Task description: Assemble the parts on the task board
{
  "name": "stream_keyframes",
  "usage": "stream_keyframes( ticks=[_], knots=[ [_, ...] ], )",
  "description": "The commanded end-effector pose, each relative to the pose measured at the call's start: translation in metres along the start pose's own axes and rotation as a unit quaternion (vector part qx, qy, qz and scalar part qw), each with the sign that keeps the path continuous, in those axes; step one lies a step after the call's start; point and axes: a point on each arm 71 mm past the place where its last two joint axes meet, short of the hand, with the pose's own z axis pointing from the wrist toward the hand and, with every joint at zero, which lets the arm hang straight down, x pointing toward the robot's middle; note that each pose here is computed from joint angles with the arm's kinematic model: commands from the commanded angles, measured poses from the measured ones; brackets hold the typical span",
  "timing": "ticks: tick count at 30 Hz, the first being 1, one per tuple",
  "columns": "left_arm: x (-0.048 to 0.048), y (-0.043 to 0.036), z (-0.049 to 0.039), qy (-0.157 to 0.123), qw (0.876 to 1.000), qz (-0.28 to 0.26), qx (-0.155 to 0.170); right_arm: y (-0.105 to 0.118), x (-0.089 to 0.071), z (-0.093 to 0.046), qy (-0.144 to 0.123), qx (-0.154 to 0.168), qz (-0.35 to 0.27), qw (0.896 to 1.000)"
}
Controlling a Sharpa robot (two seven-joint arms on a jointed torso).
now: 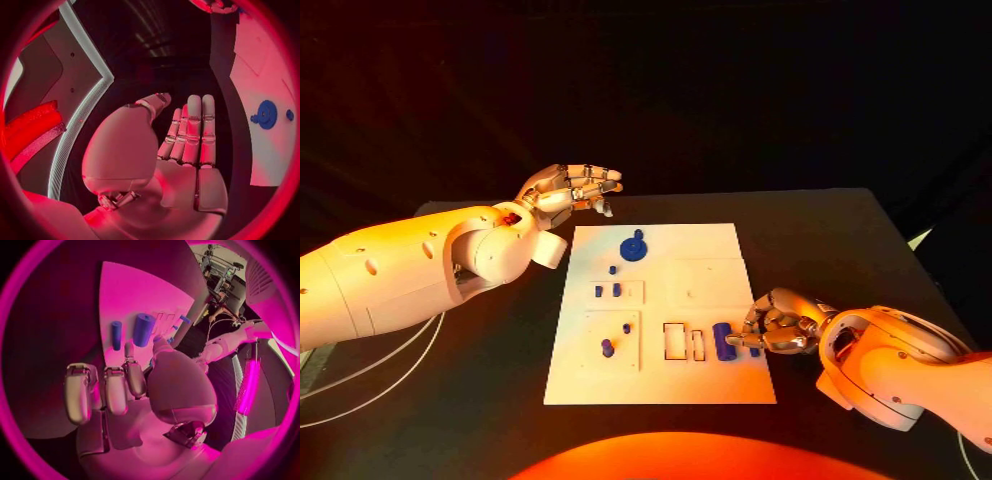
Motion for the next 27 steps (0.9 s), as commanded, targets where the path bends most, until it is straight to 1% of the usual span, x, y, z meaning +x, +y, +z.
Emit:
stream_keyframes(
  ticks=[1,9,14,24,27],
  knots=[
    [0.0026,-0.0014,0.0006,0.013,1.000,-0.004,0.008,0.003,0.003,0.002,0.002,0.000,-0.012,1.000],
    [0.0032,-0.0009,0.0009,0.016,1.000,-0.006,0.006,0.010,0.010,0.010,0.015,-0.011,-0.015,1.000],
    [0.0037,-0.0008,0.0010,0.018,1.000,-0.007,0.005,0.013,0.018,0.016,0.029,-0.013,-0.019,0.999],
    [0.0028,-0.0009,0.0005,0.017,1.000,-0.006,0.005,0.010,0.032,0.027,0.069,0.004,-0.056,0.996],
    [0.0032,-0.0008,0.0006,0.018,1.000,-0.007,0.004,0.010,0.035,0.029,0.075,0.009,-0.070,0.995]
  ],
)
